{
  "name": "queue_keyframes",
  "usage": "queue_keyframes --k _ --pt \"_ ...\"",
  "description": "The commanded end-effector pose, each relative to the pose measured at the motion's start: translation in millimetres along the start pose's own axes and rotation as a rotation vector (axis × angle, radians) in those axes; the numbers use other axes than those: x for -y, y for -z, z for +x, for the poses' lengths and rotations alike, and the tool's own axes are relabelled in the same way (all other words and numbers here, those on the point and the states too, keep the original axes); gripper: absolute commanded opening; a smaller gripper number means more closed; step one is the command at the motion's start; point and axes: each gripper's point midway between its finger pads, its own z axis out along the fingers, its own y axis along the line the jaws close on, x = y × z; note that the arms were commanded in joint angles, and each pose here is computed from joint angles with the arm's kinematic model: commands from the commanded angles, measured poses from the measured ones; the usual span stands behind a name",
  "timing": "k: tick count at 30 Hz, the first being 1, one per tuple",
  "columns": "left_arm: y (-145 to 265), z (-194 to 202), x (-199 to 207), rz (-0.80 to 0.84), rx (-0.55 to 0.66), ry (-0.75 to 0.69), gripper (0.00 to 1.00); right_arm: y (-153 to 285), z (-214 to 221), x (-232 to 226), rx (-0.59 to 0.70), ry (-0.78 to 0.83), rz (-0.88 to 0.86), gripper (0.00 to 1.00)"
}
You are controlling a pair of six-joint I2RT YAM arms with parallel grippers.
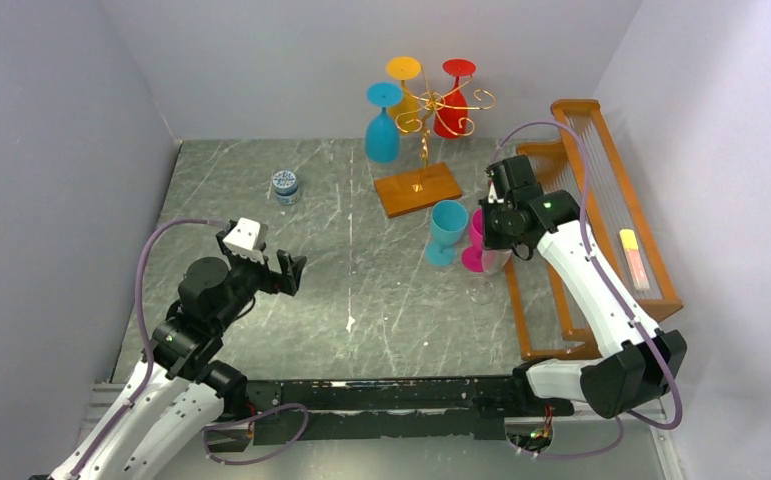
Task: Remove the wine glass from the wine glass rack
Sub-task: Place the wine glass at the center of the board.
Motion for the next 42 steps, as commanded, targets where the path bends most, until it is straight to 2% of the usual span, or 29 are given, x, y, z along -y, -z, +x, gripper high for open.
queue_keyframes --k 1,4,11,14,17,20,22,23,28,35,38,42 --pt "2 -11 4 0.027 0.029 -0.009 0.97 8 -2 7 0.012 -0.014 0.027 0.00" --pt "2 -11 4 0.028 0.030 -0.009 0.97 2 -2 13 0.016 -0.029 0.068 0.01" --pt "2 -11 5 0.032 0.029 -0.011 0.97 -8 -8 3 0.066 -0.044 0.015 0.05" --pt "2 -10 4 0.027 0.027 -0.008 0.97 -11 1 7 0.022 -0.034 0.038 0.11" --pt "2 -10 5 0.030 0.028 -0.010 0.97 -10 0 11 0.028 -0.022 0.056 0.13" --pt "1 -9 6 0.035 0.023 -0.012 0.97 -6 -2 10 0.030 -0.023 0.050 0.10" --pt "1 -9 6 0.036 0.020 -0.012 0.97 -3 -3 8 0.030 -0.010 0.034 0.01" --pt "1 -9 5 0.033 0.020 -0.012 0.97 -1 -3 7 0.025 -0.006 0.027 0.00" --pt "1 -9 6 0.037 0.022 -0.012 0.97 10 -11 2 0.042 -0.016 0.004 0.00" --pt "-1 -7 7 0.043 0.010 -0.012 0.97 -2 -1 6 0.022 -0.017 0.022 0.00" --pt "-1 -7 8 0.046 0.010 -0.012 0.97 -10 4 5 -0.003 -0.029 0.022 0.06" --pt "0 -7 7 0.044 0.012 -0.014 0.97 -10 -2 6 0.040 -0.036 0.030 0.11"
